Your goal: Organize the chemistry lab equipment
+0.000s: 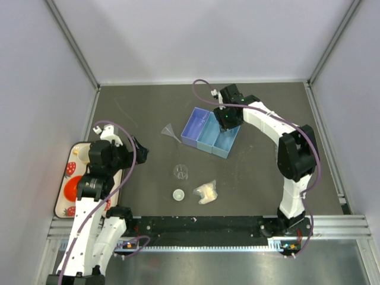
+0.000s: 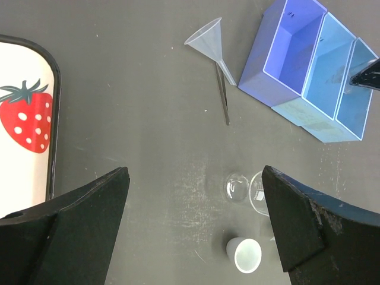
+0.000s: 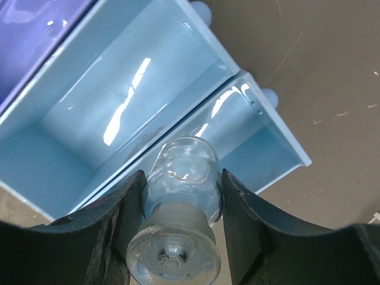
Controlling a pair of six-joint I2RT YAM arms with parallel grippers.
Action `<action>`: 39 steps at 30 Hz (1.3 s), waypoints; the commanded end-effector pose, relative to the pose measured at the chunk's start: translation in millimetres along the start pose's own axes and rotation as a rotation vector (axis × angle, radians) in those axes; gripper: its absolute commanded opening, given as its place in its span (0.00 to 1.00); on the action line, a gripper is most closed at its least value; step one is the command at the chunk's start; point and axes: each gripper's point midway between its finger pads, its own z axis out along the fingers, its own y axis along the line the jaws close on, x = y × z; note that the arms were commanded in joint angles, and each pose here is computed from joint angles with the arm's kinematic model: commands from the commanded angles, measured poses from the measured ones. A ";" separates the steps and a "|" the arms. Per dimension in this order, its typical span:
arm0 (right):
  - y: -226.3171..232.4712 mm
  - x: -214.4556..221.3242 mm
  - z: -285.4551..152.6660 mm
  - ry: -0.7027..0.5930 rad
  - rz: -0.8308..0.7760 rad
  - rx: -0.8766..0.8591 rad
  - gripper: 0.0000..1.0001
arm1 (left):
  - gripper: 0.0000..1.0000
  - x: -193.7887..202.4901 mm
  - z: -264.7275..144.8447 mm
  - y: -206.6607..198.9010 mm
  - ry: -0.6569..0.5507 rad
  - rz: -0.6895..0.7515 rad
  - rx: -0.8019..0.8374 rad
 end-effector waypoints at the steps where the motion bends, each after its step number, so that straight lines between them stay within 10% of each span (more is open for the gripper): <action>1: -16.4 -13.2 11.8 -0.053 0.026 -0.002 0.14 | 0.99 -11.0 -0.3 -6.8 -0.048 0.017 0.036; 13: -28.6 -7.5 50.3 -0.014 0.082 -0.048 0.16 | 0.99 -9.5 2.1 -6.3 -0.037 0.017 0.035; 39: -34.4 -42.8 12.1 -0.119 0.087 -0.027 0.63 | 0.99 -5.9 5.7 -8.7 -0.015 0.023 0.054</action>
